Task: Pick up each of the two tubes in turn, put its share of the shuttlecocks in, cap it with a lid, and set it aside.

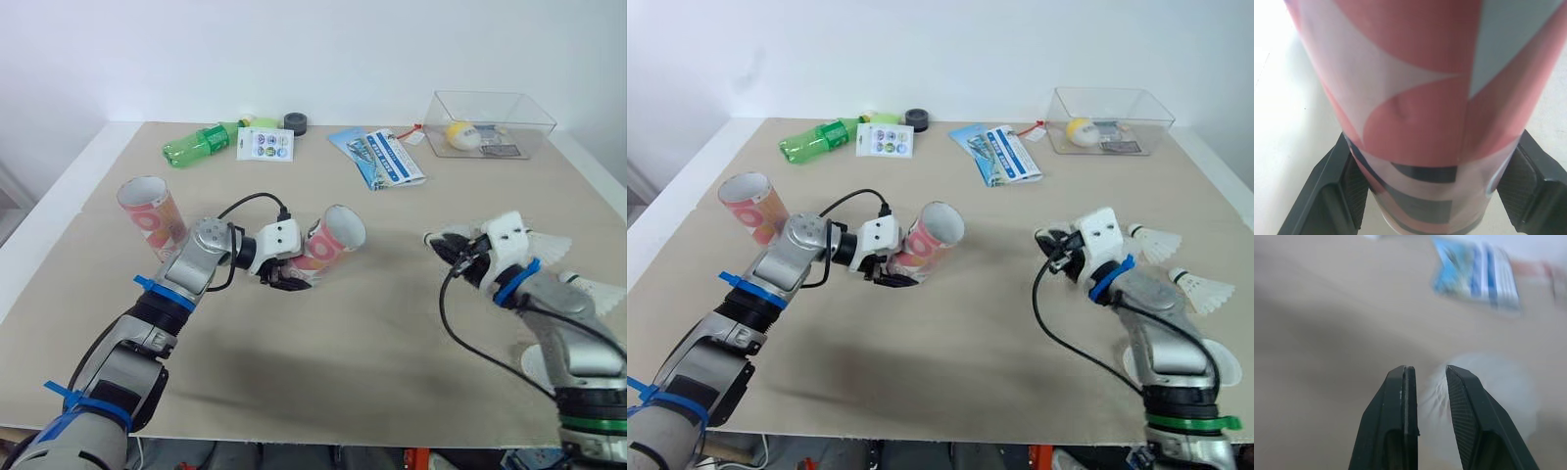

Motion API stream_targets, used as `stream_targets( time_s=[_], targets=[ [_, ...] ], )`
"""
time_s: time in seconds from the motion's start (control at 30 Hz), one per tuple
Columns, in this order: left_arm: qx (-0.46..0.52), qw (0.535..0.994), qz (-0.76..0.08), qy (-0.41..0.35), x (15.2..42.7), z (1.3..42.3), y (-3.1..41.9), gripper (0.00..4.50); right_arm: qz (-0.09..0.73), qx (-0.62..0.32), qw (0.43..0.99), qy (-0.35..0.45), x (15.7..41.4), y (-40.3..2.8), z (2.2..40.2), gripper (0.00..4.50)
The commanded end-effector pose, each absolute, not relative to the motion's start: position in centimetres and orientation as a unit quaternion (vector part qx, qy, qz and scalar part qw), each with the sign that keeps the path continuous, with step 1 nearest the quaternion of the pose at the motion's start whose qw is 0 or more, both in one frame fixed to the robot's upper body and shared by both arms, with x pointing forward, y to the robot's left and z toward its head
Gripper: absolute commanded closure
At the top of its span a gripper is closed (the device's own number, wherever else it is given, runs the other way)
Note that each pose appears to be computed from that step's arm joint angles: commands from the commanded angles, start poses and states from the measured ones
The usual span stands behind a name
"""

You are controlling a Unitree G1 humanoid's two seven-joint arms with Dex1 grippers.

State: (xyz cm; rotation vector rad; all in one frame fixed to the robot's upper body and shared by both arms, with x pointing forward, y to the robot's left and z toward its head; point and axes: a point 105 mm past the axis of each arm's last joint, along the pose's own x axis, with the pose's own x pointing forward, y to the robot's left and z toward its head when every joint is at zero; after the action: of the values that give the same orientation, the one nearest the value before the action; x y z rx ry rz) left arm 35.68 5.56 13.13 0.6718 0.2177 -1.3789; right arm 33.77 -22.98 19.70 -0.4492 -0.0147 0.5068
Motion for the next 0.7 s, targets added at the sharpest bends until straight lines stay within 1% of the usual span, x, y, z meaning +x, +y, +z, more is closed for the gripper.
stream_targets(
  time_s=[0.03,0.1,0.17,0.23,0.27,0.3,0.4,0.47,0.6,0.63,0.7],
  targets=[
    [0.3,0.707,-0.634,0.091,35.4,13.7,4.8,1.41,0.285,-0.257,0.923,-0.036,33.3,-22.0,22.6,3.29],
    [0.299,0.707,-0.634,0.092,35.5,13.6,4.8,1.41,0.285,-0.248,0.926,-0.021,33.3,-22.3,22.3,3.29],
    [0.296,0.708,-0.635,0.091,35.4,13.7,4.7,1.41,0.261,-0.235,0.936,0.009,33.6,-23.3,21.1,3.29],
    [0.294,0.709,-0.635,0.089,35.3,13.7,4.6,1.41,0.242,-0.217,0.946,0.014,33.8,-23.6,20.8,3.29],
    [0.294,0.709,-0.635,0.09,35.2,13.6,4.7,1.46,0.241,-0.212,0.947,0.01,33.8,-23.5,20.8,2.77],
    [0.294,0.709,-0.635,0.092,35.1,13.5,4.8,1.46,0.248,-0.2,0.948,0.014,33.6,-23.0,20.7,2.53],
    [0.295,0.709,-0.633,0.097,35.1,13.3,5.2,1.46,0.302,-0.152,0.941,0.021,32.2,-20.5,20.4,0.95],
    [0.295,0.71,-0.632,0.099,35.0,13.3,5.4,1.46,0.337,-0.127,0.932,0.028,30.8,-19.2,20.1,0.08],
    [0.297,0.709,-0.631,0.104,34.9,13.1,5.6,1.46,0.401,-0.076,0.912,0.048,28.3,-17.3,19.7,0.08],
    [0.297,0.709,-0.631,0.104,34.9,13.1,5.6,1.46,0.41,-0.067,0.908,0.054,27.9,-17.1,19.5,0.08],
    [0.294,0.708,-0.633,0.103,34.8,13.1,5.5,1.46,0.408,-0.032,0.908,0.092,27.6,-16.9,17.8,0.08]
  ],
)
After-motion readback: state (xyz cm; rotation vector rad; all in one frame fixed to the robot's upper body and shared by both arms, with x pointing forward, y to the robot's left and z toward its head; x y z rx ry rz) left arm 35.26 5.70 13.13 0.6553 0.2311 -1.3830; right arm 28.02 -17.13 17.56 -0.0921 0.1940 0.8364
